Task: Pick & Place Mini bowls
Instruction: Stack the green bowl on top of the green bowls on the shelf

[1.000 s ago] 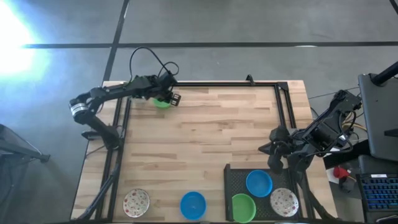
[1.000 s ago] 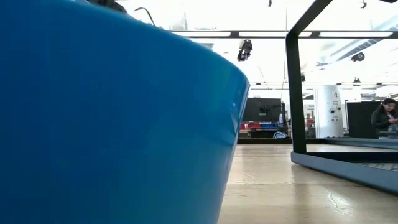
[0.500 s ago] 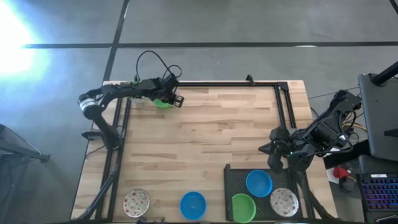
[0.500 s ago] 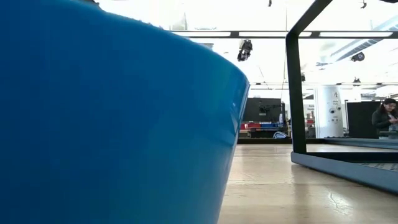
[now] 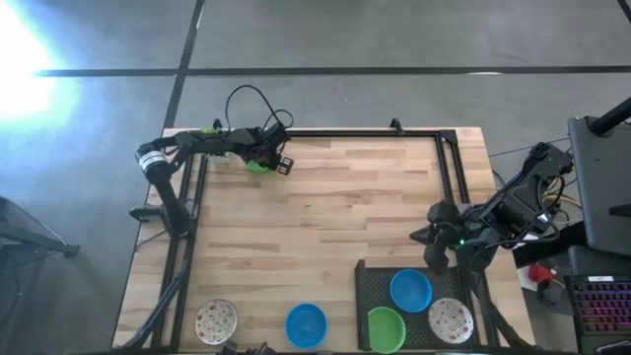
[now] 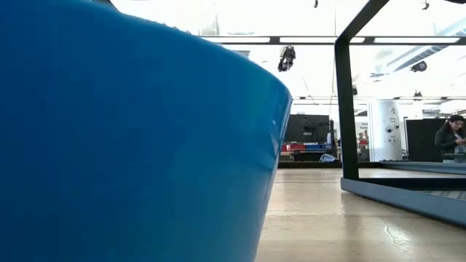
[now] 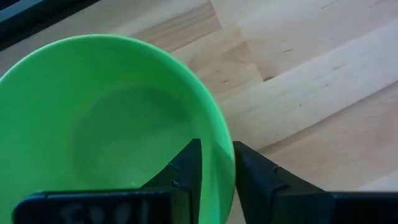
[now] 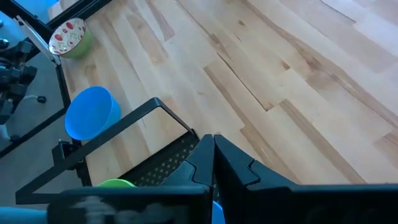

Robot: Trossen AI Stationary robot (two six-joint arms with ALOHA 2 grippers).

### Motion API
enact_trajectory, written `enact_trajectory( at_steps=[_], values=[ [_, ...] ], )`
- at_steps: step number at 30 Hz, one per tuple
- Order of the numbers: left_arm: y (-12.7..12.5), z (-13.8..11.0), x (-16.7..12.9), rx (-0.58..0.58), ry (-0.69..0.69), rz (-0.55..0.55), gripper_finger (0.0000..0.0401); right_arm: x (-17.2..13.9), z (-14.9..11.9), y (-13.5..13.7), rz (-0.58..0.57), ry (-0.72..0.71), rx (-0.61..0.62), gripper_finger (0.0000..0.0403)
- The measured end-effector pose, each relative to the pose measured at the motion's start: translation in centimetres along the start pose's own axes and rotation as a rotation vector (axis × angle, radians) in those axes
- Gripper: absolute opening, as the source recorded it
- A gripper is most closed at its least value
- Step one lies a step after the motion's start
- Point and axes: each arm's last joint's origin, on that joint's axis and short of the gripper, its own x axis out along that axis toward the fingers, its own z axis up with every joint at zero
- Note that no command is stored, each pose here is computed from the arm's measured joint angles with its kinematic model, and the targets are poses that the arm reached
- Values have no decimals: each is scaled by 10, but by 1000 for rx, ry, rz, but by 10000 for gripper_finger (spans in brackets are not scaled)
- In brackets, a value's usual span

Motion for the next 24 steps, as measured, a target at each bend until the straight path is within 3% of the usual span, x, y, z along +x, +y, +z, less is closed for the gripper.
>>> enact_trajectory(
  at_steps=[6, 12, 19, 24],
  values=[
    [0, 0, 0, 50, -5, 6, 9, 0, 0, 0, 0, 0, -1, 8],
    [-3, 0, -8, 88, -19, -8, 2, 0, 0, 1, 6, -1, 8, 8],
    [-20, 5, -45, 149, -120, -36, 1, 0, 0, 1, 8, -6, -18, 9],
    [-47, 5, -73, 291, -208, -88, 1, 1, 3, 1, -30, -101, -56, 9]
  ],
)
